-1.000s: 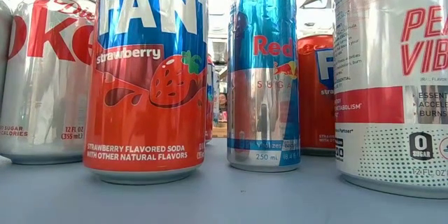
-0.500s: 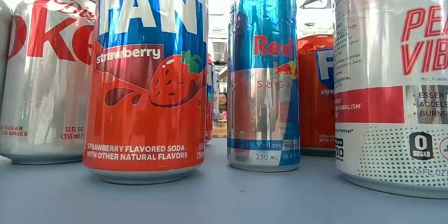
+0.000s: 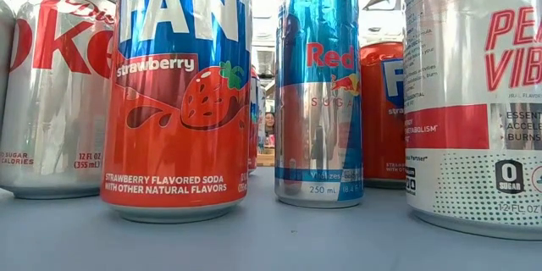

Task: Place canned beverage on shelf
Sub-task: Put the white pink soda can on the shelf aligned with the other white pink soda cans

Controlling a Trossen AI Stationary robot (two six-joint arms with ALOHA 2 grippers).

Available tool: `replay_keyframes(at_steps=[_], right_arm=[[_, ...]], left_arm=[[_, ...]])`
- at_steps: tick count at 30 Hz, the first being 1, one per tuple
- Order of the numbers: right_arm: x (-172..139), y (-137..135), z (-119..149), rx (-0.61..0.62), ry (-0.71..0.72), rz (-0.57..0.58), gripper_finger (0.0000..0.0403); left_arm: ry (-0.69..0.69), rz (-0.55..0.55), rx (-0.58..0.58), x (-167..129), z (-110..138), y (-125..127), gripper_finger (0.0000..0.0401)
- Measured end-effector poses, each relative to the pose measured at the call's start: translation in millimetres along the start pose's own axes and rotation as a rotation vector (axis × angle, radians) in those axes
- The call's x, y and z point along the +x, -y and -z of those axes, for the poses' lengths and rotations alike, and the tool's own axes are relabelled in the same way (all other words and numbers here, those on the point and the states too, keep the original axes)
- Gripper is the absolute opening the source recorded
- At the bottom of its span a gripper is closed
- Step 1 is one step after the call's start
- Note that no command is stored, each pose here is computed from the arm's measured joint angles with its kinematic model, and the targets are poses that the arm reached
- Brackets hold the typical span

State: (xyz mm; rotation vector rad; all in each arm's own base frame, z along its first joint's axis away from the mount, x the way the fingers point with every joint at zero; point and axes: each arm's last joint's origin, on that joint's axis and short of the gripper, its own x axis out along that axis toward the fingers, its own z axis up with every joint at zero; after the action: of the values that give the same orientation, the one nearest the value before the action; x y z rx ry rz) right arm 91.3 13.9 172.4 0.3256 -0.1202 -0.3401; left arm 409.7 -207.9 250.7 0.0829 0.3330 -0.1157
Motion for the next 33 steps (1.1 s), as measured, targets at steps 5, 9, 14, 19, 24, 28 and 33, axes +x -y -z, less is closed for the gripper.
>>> replay_keyframes(at_steps=[5,9,14,19,24,28,33], right_arm=[[0.0,0.0,-0.1,0.001,0.0,0.0,0.0274],[0.0,0.0,-0.1,0.003,0.001,0.0,0.0274],[0.0,-0.1,0.0,0.003,0.0,-0.001,0.0274],[-0.1,-0.2,0.0,0.004,0.0,-0.002,0.0274],[-0.1,-0.2,0.1,0.003,-0.001,-0.003,0.0274],[-0.1,-0.2,0.1,0.001,-0.001,-0.003,0.0274],[0.0,-0.2,0.1,0.0,-0.001,-0.003,0.0274]], left_arm=[[-0.002,0.0,-0.009,1.8,0.9,-2.1,0.0341],[-0.027,0.029,-0.057,11.0,12.7,1.0,0.0341],[-0.003,0.046,-0.099,13.5,12.4,1.8,0.034],[-0.01,0.031,-0.103,14.5,13.1,-1.2,0.034],[-0.042,0.044,-0.157,18.1,15.2,-11.2,0.034],[-0.056,0.069,-0.185,19.4,15.9,-14.7,0.0332],[-0.078,0.067,-0.18,19.5,18.5,-14.1,0.0296]])
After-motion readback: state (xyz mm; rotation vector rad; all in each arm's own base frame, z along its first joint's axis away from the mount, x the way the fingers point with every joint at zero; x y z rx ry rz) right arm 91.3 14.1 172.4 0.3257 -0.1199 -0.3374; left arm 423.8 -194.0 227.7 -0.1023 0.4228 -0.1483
